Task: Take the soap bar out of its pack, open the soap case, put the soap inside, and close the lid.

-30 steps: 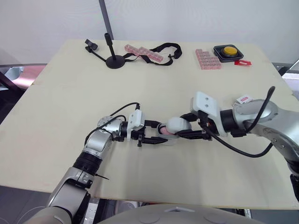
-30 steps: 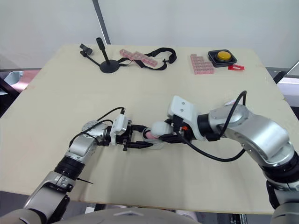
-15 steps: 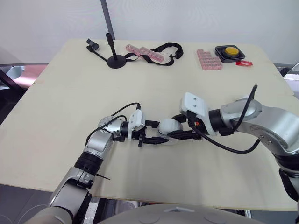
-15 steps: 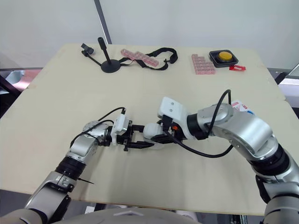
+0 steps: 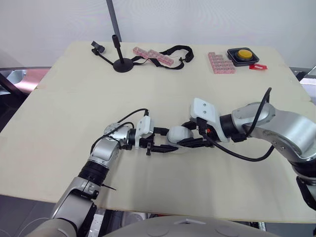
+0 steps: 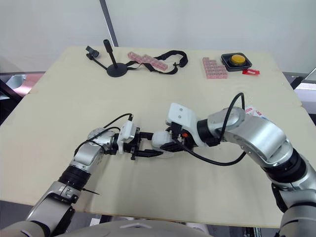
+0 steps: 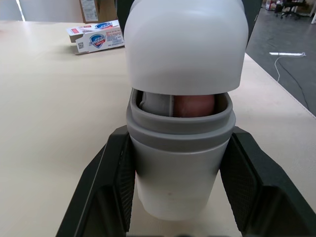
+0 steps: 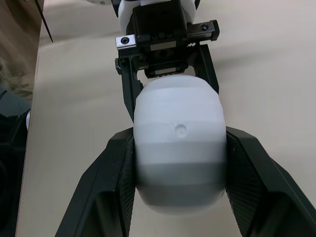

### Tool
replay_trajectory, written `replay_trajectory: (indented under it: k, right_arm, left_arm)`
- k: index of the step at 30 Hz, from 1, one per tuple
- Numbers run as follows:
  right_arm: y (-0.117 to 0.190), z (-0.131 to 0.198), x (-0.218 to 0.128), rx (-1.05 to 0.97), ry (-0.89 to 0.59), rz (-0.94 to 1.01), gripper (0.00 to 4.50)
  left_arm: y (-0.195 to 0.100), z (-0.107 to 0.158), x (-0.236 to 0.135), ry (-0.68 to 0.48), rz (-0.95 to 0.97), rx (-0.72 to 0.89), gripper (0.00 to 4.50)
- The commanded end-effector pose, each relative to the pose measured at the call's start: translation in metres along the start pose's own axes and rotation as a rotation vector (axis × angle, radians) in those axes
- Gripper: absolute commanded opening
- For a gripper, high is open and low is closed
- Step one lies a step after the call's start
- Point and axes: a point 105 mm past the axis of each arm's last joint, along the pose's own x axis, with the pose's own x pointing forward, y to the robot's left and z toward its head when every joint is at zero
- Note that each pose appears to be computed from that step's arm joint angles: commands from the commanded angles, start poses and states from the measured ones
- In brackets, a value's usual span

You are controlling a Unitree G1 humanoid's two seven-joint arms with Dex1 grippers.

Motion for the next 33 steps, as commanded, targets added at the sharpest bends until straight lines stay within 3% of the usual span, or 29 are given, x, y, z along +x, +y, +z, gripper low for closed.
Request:
replay_trajectory:
  k: [1,33]
  right_arm:
    - [0.005,0.000,0.002,-0.004,0.026,0.028,1.95]
    - [0.004,-0.014,0.011,0.044,0.092,0.033,1.95]
  left_arm:
    - [0.000,0.001,-0.001,0.005,0.002,0.003,1.92]
    - [-0.003,0.002,0.002,0.001,-0.009,0.006,1.92]
